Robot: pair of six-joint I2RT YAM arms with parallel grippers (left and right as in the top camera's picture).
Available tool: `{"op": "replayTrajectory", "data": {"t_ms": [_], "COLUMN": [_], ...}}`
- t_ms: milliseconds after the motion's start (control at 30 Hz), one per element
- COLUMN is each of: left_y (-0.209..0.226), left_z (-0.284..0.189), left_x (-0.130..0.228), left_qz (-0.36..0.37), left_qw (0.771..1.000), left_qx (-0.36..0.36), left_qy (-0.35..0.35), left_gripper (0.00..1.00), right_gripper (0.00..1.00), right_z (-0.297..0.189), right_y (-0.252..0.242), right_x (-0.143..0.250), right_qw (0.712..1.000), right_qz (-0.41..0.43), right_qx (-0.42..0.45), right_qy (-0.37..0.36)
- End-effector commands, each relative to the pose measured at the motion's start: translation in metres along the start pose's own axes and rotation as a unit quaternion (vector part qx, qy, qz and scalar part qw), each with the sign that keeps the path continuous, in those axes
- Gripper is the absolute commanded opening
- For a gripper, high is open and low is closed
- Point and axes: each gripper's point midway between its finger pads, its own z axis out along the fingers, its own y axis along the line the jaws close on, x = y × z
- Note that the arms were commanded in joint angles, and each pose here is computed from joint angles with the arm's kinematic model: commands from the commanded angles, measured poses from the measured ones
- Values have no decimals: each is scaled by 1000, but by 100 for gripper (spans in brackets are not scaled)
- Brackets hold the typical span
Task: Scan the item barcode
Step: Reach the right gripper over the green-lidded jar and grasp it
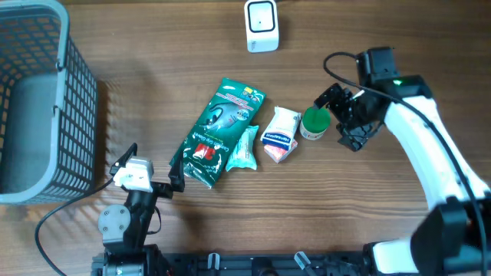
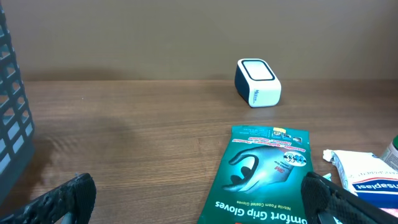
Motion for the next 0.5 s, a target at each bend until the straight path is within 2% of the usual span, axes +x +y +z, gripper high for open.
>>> {"op": "replayTrajectory", "data": {"t_ms": [0, 200, 300, 467], "left_y": [1, 1, 1, 1], "left_z": [0, 0, 0, 0], "left_x": [3, 3, 3, 3], "left_qz": [0, 0, 0, 0], "left_qw": [1000, 1000, 1000, 1000], "left_qx": [-2, -2, -2, -2], "left_qy": [2, 2, 2, 2], "left_gripper": [100, 100, 100, 100], "right_gripper": [99, 99, 100, 100], "right_z": [1, -4, -3, 18], "right_y": [13, 19, 29, 43], "right_x": [-20, -37, -33, -32], "right_qw": [998, 994, 991, 982], "right_qz": [-48, -88, -115, -142], "right_qx": [11, 25, 28, 109], "right_qy": [-27, -59, -66, -55]}}
